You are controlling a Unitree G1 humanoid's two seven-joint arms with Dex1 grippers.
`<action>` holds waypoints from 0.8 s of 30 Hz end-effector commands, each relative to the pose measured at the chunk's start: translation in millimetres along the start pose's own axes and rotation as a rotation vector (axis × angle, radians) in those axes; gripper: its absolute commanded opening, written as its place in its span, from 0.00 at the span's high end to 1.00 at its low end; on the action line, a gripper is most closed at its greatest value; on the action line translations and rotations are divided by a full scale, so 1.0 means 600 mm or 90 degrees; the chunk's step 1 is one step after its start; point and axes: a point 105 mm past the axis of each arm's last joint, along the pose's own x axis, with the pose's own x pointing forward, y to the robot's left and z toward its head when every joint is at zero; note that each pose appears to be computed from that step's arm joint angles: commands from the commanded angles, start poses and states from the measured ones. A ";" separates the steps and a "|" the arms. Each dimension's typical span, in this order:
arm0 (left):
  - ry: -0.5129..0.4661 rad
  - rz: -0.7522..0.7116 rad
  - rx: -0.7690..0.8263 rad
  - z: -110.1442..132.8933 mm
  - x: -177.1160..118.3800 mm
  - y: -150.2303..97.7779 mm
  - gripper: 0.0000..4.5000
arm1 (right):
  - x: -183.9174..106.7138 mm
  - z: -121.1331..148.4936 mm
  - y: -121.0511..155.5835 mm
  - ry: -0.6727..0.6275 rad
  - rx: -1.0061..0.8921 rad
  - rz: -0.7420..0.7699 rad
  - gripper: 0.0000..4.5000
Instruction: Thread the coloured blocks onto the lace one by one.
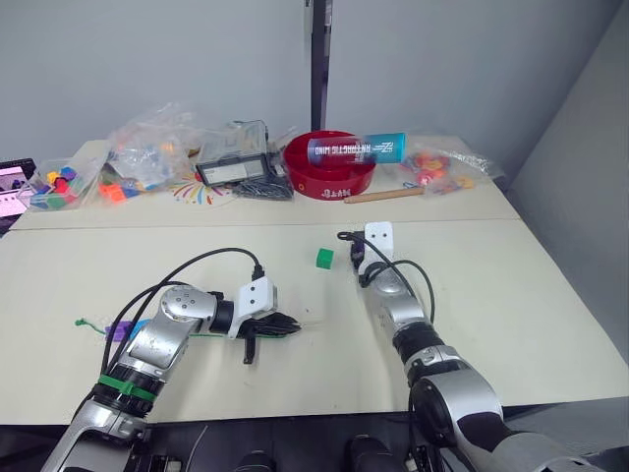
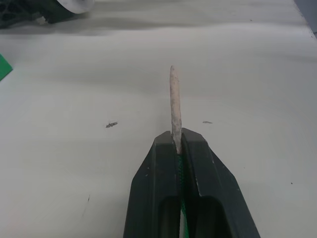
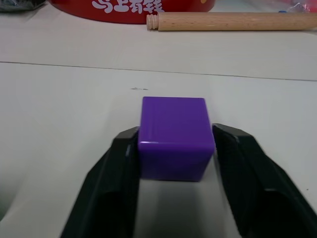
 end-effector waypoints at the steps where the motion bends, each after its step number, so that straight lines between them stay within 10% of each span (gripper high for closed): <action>1: -0.007 0.011 0.019 0.012 -0.008 0.004 1.00 | 0.000 0.027 -0.011 -0.047 0.025 -0.003 0.74; 12: -0.012 0.008 0.019 0.011 -0.005 0.003 1.00 | -0.156 0.051 0.002 -0.103 0.022 0.082 0.74; 17: -0.019 0.005 0.025 0.018 -0.001 0.007 1.00 | -0.262 0.014 0.043 -0.027 0.006 0.150 0.74; 24: -0.018 -0.003 0.029 0.021 -0.001 0.004 1.00 | -0.289 -0.075 0.066 0.138 0.041 0.187 0.74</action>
